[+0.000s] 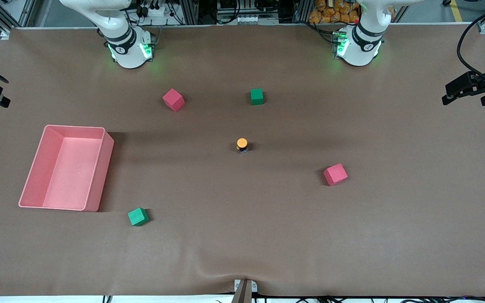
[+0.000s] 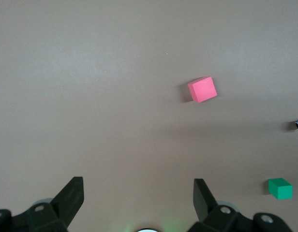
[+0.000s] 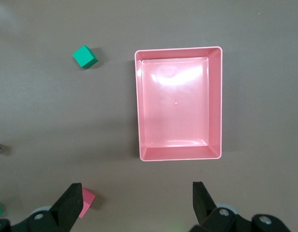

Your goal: Place and upright button with both arms

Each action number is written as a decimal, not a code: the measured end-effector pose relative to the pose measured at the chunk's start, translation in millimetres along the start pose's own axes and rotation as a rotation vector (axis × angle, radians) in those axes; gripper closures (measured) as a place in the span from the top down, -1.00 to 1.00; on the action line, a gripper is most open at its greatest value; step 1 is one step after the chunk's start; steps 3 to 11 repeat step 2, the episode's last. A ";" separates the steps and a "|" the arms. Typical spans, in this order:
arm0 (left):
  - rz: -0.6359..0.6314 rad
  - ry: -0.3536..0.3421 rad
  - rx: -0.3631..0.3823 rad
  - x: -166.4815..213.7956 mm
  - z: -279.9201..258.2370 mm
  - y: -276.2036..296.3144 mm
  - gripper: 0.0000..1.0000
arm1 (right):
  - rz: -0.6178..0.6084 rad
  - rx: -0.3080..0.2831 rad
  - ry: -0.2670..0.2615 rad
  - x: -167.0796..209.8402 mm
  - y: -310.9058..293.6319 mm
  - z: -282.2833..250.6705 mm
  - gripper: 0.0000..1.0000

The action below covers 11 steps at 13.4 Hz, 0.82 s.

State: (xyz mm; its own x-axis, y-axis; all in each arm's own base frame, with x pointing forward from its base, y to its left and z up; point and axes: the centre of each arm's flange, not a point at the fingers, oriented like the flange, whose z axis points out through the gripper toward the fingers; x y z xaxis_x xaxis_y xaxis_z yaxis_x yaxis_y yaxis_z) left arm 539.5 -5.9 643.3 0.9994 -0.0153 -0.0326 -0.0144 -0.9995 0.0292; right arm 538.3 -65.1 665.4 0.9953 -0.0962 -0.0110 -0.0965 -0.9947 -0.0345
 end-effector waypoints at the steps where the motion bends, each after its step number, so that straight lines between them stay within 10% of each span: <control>1: 0.001 0.000 0.000 0.0 0.0 0.6 1.00 | 0.000 0.000 0.000 0.0 0.0 0.0 1.00; 11: 0.003 0.000 0.001 0.0 0.1 1.4 1.00 | 0.000 0.000 0.000 0.0 0.0 0.0 1.00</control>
